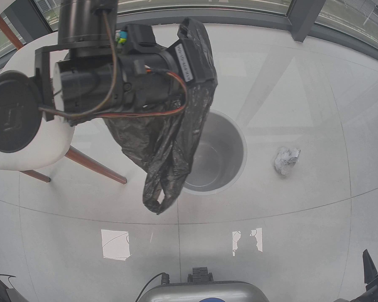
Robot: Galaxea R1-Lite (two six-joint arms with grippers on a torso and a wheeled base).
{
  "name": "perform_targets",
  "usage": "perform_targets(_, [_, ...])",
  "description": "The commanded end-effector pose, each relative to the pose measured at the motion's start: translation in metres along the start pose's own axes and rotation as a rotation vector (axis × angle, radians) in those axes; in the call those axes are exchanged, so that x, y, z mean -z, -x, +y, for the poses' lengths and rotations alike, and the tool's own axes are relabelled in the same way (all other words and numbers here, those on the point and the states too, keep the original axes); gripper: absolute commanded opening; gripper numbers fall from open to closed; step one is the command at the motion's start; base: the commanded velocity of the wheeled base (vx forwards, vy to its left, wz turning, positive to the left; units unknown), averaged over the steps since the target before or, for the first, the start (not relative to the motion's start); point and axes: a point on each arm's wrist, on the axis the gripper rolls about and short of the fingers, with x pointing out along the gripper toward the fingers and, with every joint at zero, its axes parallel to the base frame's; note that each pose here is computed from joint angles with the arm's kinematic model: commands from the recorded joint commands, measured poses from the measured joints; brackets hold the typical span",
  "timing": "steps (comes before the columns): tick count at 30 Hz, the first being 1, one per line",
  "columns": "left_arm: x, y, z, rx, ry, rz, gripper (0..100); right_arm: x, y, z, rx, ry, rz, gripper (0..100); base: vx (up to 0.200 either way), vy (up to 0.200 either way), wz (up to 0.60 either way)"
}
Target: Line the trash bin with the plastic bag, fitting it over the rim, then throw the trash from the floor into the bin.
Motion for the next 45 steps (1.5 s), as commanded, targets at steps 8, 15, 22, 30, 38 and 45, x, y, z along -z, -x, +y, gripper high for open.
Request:
perform_targets(8, [0.030,-0.044,-0.010,0.025,0.029,0.088,0,0.005,-0.001,0.000,-0.001,0.000,0.008,100,0.000,0.000,0.00])
perform_targets(15, [0.032,-0.058,-0.018,0.048,0.026,0.087,0,0.005,-0.001,0.000,-0.001,0.000,0.010,100,0.000,0.000,0.00])
perform_targets(22, [0.037,-0.058,-0.024,0.043,0.082,0.096,0,0.005,-0.001,0.000,-0.001,0.000,0.008,100,0.000,0.000,0.00])
perform_targets(30, [0.035,-0.056,-0.026,0.036,0.089,0.086,0,0.005,-0.001,0.000,-0.002,0.000,0.013,100,0.000,0.000,0.00])
perform_targets(38, [0.036,-0.048,-0.062,0.148,0.101,0.077,0,0.005,-0.001,0.000,-0.007,0.000,0.017,100,0.000,0.000,0.00])
perform_targets(45, [0.044,-0.043,-0.069,0.085,0.166,0.143,0,0.005,-0.001,0.000,-0.007,0.000,0.017,100,0.000,0.000,0.00])
